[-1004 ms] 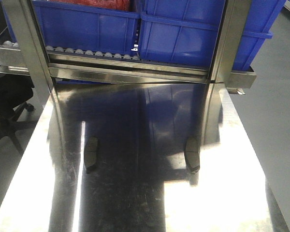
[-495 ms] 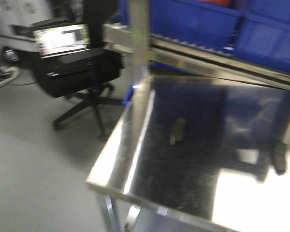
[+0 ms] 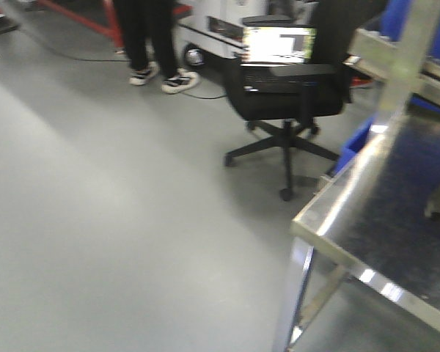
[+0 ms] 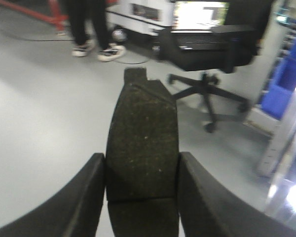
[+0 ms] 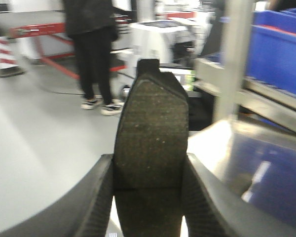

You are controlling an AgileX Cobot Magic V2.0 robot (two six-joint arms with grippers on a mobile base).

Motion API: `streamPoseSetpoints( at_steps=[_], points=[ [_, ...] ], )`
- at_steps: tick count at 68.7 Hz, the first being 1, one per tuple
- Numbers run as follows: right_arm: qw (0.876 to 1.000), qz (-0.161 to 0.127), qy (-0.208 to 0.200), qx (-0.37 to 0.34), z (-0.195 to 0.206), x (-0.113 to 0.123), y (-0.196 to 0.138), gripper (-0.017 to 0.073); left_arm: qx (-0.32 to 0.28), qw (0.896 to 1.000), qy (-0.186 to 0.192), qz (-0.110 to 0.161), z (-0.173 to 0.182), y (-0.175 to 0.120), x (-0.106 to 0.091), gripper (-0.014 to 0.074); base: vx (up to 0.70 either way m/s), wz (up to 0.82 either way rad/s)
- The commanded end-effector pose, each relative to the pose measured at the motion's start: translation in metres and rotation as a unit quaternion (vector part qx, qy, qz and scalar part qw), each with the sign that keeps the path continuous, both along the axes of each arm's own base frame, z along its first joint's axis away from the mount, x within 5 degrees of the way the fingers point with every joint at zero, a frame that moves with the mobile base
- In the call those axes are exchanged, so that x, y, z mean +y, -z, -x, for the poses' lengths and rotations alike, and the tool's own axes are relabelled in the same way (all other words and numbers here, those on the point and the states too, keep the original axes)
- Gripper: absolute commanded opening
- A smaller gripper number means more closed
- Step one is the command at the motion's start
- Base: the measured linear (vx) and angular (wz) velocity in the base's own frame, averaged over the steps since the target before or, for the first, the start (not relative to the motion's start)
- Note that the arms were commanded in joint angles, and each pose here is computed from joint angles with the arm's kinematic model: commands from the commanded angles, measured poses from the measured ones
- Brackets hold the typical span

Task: Move and align brake pads A on conveyor
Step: 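Drive the base away from the table past the striped cones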

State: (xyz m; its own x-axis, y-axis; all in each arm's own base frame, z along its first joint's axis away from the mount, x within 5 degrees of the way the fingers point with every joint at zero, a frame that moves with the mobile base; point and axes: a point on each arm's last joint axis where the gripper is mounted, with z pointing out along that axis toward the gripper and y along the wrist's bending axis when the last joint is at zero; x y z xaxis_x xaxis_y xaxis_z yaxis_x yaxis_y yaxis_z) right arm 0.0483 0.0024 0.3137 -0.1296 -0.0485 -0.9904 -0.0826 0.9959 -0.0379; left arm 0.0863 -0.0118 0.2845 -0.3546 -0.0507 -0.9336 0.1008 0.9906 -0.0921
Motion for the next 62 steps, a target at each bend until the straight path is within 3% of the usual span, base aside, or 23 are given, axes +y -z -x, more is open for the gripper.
streamPoseSetpoints(
  at_steps=[1, 62],
  points=[
    [0.998, 0.003, 0.0, -0.058, -0.0001, 0.0001, -0.0172, -0.0008, -0.059, 0.998, 0.001, 0.009, -0.0026, -0.0173, -0.0005, -0.0006, -0.21, 0.79],
    [0.998, 0.003, 0.0, -0.058, -0.0001, 0.0001, -0.0172, -0.0008, -0.059, 0.998, 0.001, 0.009, -0.0026, -0.0173, -0.0005, -0.0006, -0.13, 0.73]
  ],
)
